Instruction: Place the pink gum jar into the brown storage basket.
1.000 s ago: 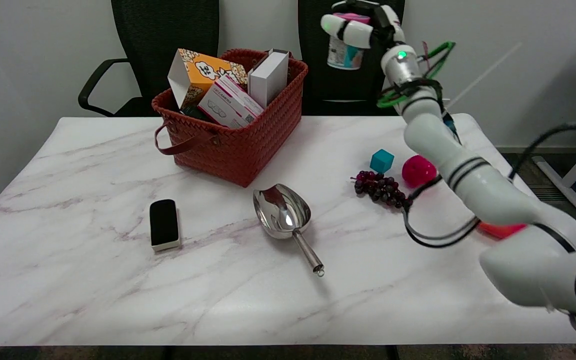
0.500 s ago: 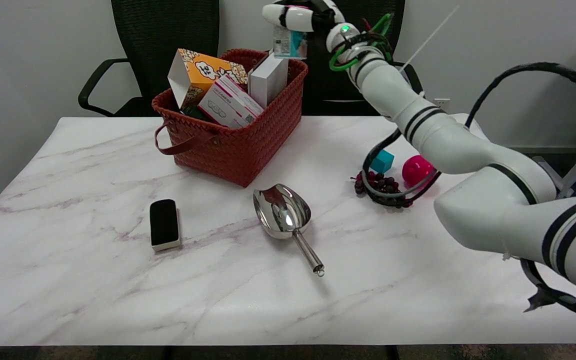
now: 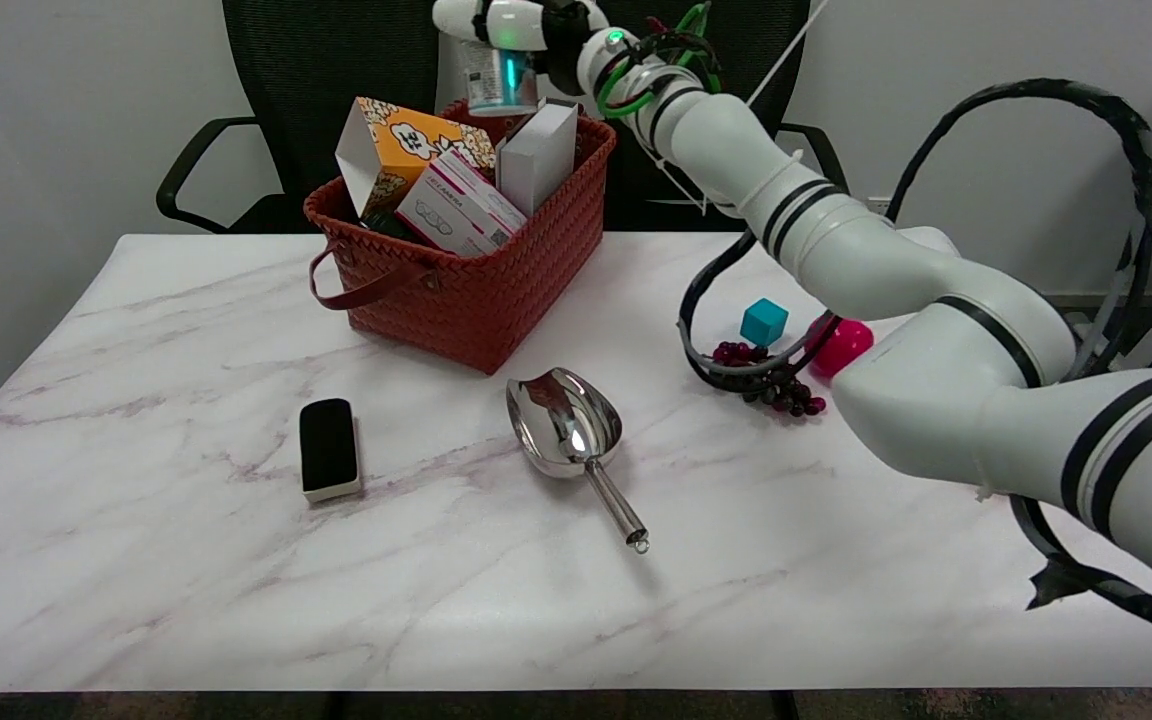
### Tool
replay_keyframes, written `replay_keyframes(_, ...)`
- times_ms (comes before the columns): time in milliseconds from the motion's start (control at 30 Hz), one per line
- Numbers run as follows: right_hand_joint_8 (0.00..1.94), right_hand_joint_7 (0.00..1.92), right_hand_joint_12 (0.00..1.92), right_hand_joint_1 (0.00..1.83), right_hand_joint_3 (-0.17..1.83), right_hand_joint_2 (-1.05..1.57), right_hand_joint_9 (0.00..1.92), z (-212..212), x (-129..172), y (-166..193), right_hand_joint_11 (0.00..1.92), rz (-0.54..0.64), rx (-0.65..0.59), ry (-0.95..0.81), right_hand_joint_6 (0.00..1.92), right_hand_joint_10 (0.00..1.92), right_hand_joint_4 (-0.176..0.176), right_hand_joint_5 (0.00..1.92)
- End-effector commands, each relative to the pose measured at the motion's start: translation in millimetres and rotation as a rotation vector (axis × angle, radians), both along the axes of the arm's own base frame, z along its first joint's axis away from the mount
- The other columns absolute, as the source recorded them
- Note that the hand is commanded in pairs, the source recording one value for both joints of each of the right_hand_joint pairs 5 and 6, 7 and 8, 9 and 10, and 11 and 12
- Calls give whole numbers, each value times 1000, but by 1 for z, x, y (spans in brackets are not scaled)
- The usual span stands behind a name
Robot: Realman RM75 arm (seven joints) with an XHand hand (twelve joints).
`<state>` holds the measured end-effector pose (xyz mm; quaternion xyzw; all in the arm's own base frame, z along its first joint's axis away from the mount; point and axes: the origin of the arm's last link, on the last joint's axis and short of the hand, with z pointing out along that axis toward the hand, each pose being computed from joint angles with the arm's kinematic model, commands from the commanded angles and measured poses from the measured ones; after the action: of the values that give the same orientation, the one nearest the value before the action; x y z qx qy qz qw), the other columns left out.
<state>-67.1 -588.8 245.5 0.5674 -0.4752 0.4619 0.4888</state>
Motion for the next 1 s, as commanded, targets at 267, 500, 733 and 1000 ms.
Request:
replay_keyframes(267, 1114, 1114, 832, 1174, 592, 1326, 1074, -69, -12, -2, 832, -104, 151, 61, 799, 1074, 0, 799)
replay_keyframes(500, 1124, 1124, 347, 1206, 757, 1231, 1066, -65, -14, -2, 347, -96, 141, 77, 819, 1066, 0, 819)
replay_keyframes(733, 1134, 1134, 223, 1235, 923, 1142, 810, -56, -18, -2, 223, -102, 128, 68, 832, 810, 0, 832)
replay_keyframes(1000, 865, 865, 91, 1306, 1197, 774, 276, -41, -22, 0, 91, -97, 110, 76, 725, 276, 0, 725)
